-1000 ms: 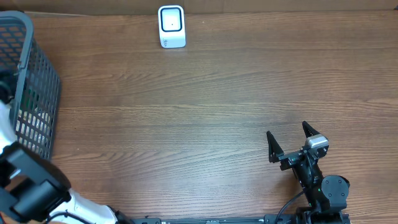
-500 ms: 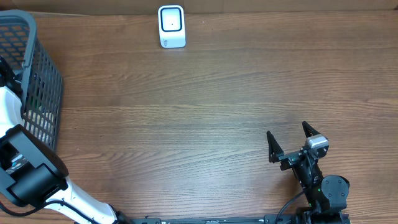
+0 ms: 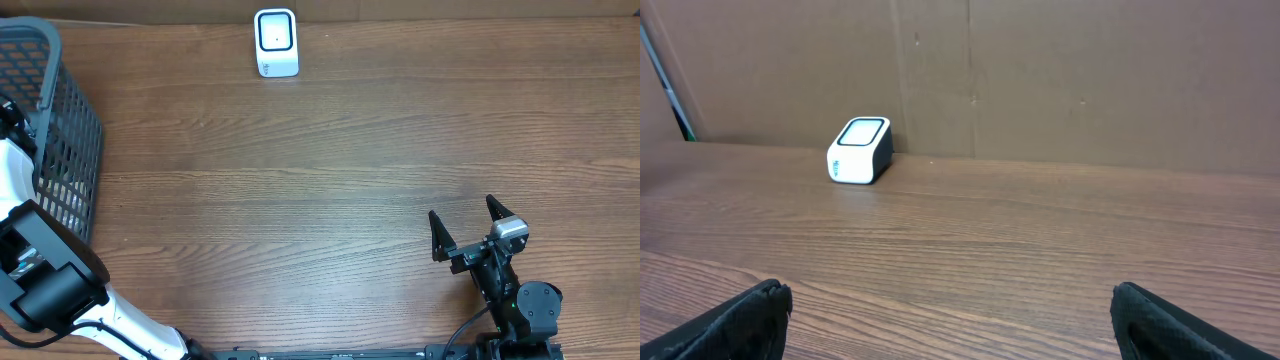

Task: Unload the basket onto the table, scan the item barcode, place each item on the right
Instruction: 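Reach into the basket and grasp the green-capped jar with the left gripper, then carry the green-capped jar to the scanner with the left gripper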

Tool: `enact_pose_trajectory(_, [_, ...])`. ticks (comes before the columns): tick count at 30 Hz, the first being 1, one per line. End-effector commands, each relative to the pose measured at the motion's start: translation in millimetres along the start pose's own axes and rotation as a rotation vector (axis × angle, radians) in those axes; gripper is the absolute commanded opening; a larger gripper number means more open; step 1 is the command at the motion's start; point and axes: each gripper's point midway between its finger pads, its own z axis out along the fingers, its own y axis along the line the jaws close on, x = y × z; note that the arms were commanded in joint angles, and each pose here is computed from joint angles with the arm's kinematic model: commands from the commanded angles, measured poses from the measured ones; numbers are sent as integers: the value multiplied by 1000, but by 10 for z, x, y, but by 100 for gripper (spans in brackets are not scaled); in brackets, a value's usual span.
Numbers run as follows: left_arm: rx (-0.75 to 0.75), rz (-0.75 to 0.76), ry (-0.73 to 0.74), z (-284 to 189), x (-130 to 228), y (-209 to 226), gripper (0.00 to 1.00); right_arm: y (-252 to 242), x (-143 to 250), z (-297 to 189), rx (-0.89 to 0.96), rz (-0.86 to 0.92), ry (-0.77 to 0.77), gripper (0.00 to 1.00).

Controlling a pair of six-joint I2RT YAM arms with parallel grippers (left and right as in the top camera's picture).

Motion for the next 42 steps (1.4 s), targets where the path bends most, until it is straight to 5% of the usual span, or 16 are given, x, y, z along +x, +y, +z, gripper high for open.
enact_pose_trajectory(1, [39, 5, 65, 152, 168, -101, 53, 12, -11, -2, -5, 3, -11, 100])
enact_pose_trajectory(13, [40, -66, -7, -397, -390, -103, 41, 12, -11, -2, -5, 3, -11, 100])
enact_pose_trajectory(26, [176, -108, -308, -2321, -1335, -299, 43, 12, -11, -2, -5, 3, -11, 100])
enact_pose_trajectory(34, [332, -24, -419, -3370, -1153, -753, 41, 12, -11, -2, -5, 3, -11, 100])
enact_pose_trajectory(42, [489, 140, -339, -3728, -596, -1563, 34, 12, -11, -2, -5, 3, -11, 100])
